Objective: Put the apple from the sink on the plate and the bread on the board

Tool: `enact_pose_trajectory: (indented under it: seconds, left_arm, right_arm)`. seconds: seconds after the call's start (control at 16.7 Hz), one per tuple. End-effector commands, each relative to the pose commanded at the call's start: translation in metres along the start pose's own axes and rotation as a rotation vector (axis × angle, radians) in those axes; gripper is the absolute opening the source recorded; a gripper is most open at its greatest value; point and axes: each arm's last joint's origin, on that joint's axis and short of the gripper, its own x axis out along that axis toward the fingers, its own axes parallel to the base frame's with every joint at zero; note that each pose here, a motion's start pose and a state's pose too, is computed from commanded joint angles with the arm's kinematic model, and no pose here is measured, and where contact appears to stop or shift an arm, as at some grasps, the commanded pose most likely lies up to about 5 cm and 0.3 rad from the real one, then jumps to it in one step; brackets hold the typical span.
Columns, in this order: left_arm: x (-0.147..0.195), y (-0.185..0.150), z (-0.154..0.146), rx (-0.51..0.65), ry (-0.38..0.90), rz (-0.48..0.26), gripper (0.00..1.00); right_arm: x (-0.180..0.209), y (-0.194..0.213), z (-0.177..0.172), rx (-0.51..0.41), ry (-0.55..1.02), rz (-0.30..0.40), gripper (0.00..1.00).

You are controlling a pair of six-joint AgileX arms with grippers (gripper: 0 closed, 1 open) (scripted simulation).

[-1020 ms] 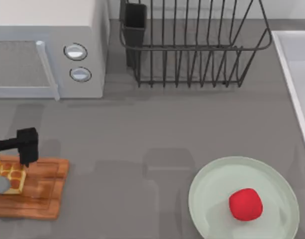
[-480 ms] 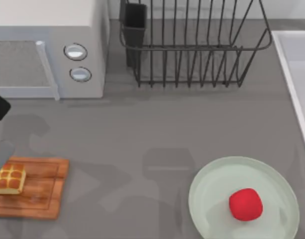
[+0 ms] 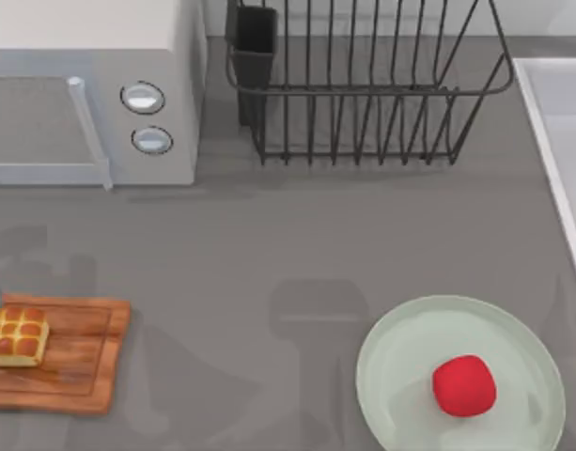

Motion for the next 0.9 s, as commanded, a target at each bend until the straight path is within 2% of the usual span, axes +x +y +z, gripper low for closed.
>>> enact_pose_trajectory:
  seconds: [0.24,0.48,0.66,0.9]
  left_arm:
    - [-0.018,-0.02,0.0,-0.418,-0.067,0.178,1.0]
    - [-0.028,-0.041,0.0,-0.796,-0.201,0.3,1.0]
    - [-0.03,-0.056,0.001,-1.036,-0.319,0.349,1.0]
    - [-0.028,-0.071,0.001,-1.282,-0.457,0.364,1.0]
  right_arm:
    - [0.0,0.0,0.0,0.0,0.0,0.0,1.0]
    - [0.0,0.0,0.0,0.0,0.0,0.0,1.0]
    - [0.0,0.0,0.0,0.0,0.0,0.0,1.0]
    - [0.0,0.0,0.0,0.0,0.0,0.0,1.0]
